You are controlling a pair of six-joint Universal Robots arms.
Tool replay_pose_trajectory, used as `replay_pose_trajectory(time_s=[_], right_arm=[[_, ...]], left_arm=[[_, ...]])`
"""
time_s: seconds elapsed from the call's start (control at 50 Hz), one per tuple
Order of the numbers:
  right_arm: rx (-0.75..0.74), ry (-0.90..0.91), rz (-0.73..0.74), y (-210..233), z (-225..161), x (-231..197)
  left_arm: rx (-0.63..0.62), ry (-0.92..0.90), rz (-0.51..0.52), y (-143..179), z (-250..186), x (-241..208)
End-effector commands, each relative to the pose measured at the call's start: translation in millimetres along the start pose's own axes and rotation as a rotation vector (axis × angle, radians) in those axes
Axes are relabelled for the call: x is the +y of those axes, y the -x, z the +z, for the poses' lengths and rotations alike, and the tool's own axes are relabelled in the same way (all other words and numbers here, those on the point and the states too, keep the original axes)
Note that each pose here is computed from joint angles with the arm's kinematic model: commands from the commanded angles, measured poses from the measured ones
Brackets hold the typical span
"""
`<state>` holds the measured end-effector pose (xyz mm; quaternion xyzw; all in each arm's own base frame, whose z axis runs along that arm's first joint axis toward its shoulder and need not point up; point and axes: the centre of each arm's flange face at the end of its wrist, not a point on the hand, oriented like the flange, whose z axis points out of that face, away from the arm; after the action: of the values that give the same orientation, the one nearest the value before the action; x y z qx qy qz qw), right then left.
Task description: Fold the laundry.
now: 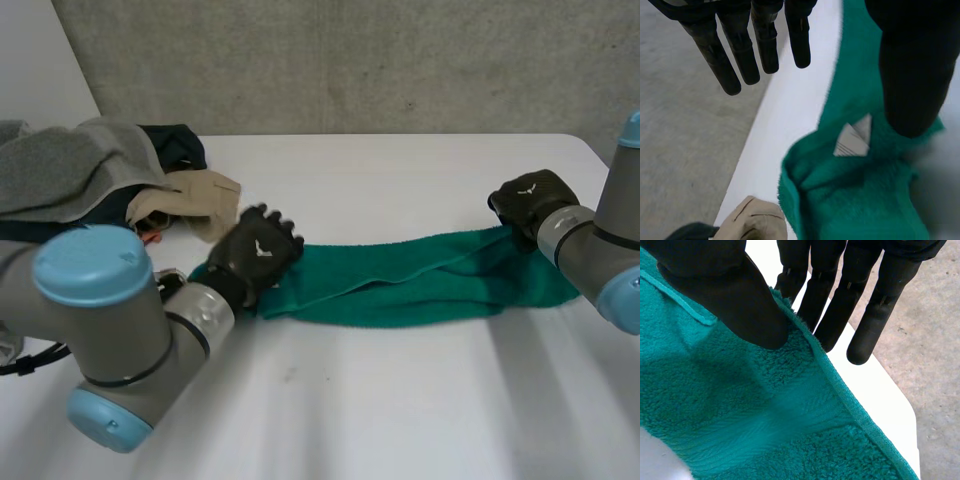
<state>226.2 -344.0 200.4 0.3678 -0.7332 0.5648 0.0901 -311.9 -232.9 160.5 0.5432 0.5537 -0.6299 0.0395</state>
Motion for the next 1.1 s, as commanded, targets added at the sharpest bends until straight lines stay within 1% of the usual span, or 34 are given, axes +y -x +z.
replay_pose_trajectory(time_s=[0.02, 0.08, 0.24, 0.38, 0.46, 0.5, 0.54, 0.56, 0.62, 0.64, 0.68, 0.7, 0.76, 0.78, 0.82, 0.84, 0.88, 0.9, 0.94, 0.96, 1.0, 1.02, 1.1], right_arm=[[-0.022, 0.023, 0.004, 5.4, -1.7, 7.7], [-0.030, 0.023, 0.004, 6.9, -2.0, 8.7], [-0.039, 0.029, 0.001, 11.0, -0.6, 13.2], [-0.039, 0.032, -0.007, 12.4, 2.3, 16.3], [-0.027, 0.017, -0.010, 8.0, 1.2, 10.3], [-0.024, 0.008, -0.017, 6.7, -0.2, 5.7], [-0.006, -0.015, -0.019, -0.6, -1.3, -1.6], [0.022, -0.040, -0.026, -10.7, -5.7, -13.0], [0.054, -0.066, -0.056, -29.5, -21.4, -33.0], [0.072, -0.067, -0.079, -42.2, -33.2, -42.8], [0.096, -0.066, -0.107, -56.5, -46.7, -52.3], [0.117, -0.063, -0.138, -68.5, -58.5, -59.2], [0.158, -0.056, -0.182, -86.2, -73.5, -66.3], [0.187, -0.048, -0.214, -97.3, -79.2, -68.0], [0.221, -0.035, -0.244, -109.2, -82.3, -67.1], [0.252, -0.014, -0.272, -120.0, -82.8, -63.4], [0.268, 0.000, -0.289, -126.5, -83.4, -60.4], [0.269, 0.013, -0.294, -128.3, -81.5, -56.8], [0.256, 0.022, -0.293, -125.2, -79.4, -53.8], [0.237, 0.035, -0.288, -121.6, -76.2, -48.8], [0.212, 0.052, -0.278, -116.0, -70.8, -41.9], [0.179, 0.071, -0.265, -107.9, -64.4, -34.3], [0.111, 0.107, -0.226, -89.5, -47.2, -17.0]], left_arm=[[0.038, 0.026, 0.113, -14.5, 26.1, 18.1], [0.042, 0.028, 0.110, -15.7, 33.8, 21.4], [0.098, 0.062, 0.088, -27.9, 47.1, 31.8], [0.144, 0.097, 0.072, -35.0, 50.8, 38.5], [0.126, 0.094, 0.074, -28.3, 52.8, 34.5], [0.086, 0.084, 0.060, -18.0, 51.8, 24.7], [0.025, 0.061, 0.035, 1.5, 47.9, 9.0], [-0.043, 0.033, -0.010, 23.6, 41.1, -8.4], [-0.137, -0.016, -0.097, 54.5, 29.0, -32.1], [-0.186, -0.053, -0.155, 72.0, 19.3, -46.7], [-0.232, -0.091, -0.213, 88.9, 9.4, -59.7], [-0.283, -0.136, -0.270, 107.9, -3.6, -73.4], [-0.351, -0.176, -0.339, 132.4, -19.6, -83.1], [-0.397, -0.178, -0.385, 148.2, -27.6, -80.8], [-0.433, -0.164, -0.434, 162.4, -33.9, -74.3], [-0.446, -0.140, -0.486, 170.1, -39.3, -67.9], [-0.438, -0.109, -0.543, 172.9, -41.6, -61.2], [-0.422, -0.077, -0.602, 172.5, -42.9, -54.8], [-0.399, -0.057, -0.655, 171.0, -43.5, -51.1], [-0.363, -0.037, -0.702, 166.3, -41.0, -46.3], [-0.326, -0.012, -0.744, 160.2, -34.0, -37.8], [-0.280, 0.021, -0.780, 150.7, -23.9, -27.0], [-0.204, 0.083, -0.815, 130.9, -1.8, -6.8]])
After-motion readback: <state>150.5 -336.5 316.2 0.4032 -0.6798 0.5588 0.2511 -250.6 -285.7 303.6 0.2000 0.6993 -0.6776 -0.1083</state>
